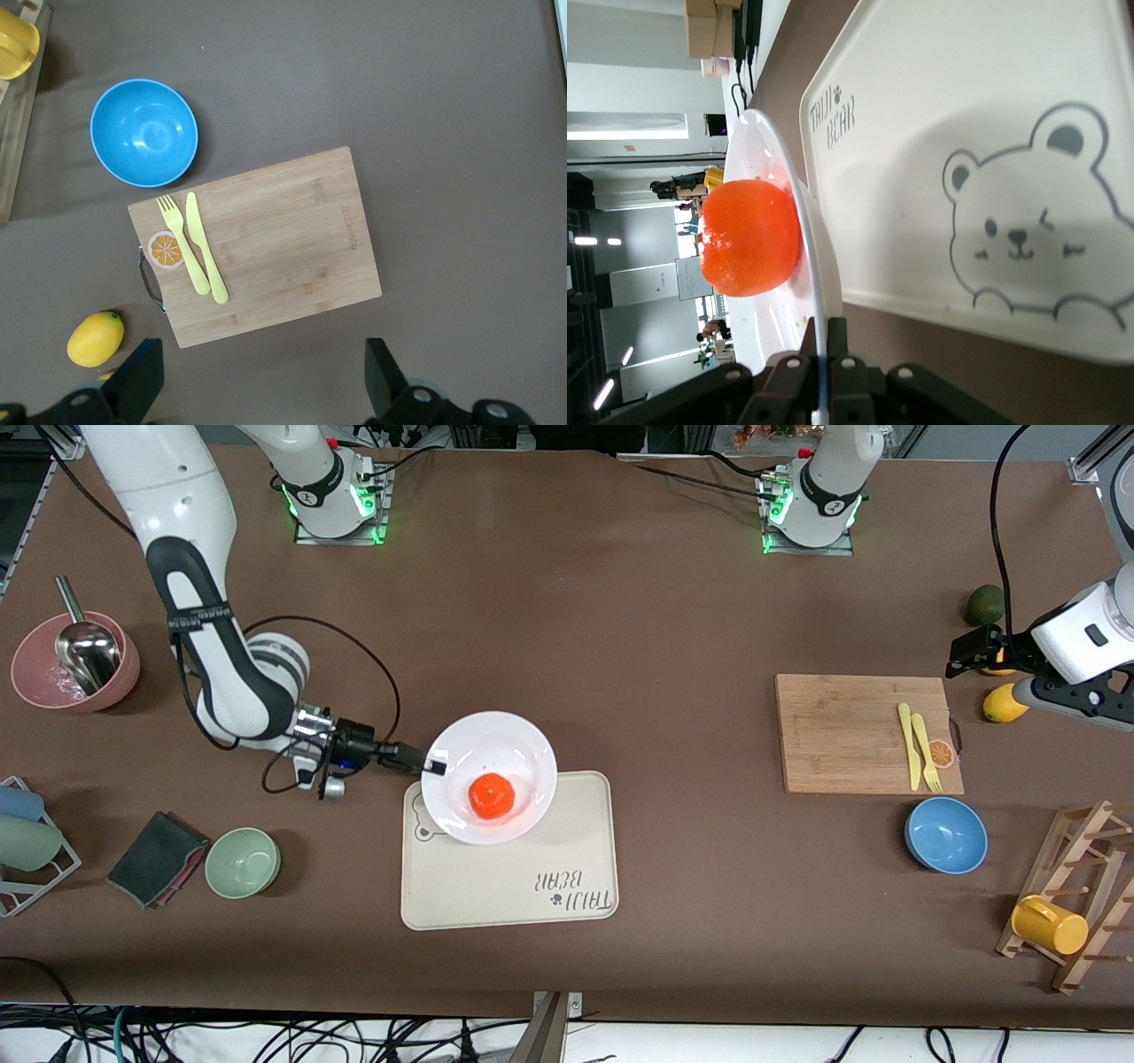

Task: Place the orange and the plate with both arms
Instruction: 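Slide the plate with the orange onto the bear tray with the right gripper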

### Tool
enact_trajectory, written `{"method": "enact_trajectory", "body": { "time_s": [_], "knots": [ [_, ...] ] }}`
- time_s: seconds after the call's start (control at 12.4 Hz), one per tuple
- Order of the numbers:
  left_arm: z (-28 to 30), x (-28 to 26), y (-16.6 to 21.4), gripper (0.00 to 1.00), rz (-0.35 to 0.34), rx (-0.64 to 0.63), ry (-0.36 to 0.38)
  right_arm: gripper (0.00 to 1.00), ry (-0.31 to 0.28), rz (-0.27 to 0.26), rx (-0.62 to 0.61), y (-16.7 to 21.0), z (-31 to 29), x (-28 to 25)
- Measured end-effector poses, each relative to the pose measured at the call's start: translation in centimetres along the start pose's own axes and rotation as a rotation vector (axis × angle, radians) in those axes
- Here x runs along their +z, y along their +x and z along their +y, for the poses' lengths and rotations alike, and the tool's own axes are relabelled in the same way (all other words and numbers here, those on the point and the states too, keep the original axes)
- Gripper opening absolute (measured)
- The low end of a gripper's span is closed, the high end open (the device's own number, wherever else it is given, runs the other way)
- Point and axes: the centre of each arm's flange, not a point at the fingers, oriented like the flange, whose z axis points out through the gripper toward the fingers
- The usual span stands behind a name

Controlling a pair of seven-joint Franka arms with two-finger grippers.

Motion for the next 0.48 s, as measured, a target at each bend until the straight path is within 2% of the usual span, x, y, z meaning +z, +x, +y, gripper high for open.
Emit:
{"method": "enact_trajectory", "body": {
  "time_s": [0.24,0.48],
  "knots": [
    [0.0,0.0,0.0,1.00,0.000,0.000,0.000,0.05,0.001,-0.002,0.035,3.8,0.5,2.4],
    [0.0,0.0,0.0,1.00,0.000,0.000,0.000,0.05,-0.017,-0.003,0.024,5.5,2.2,3.9]
  ]
}}
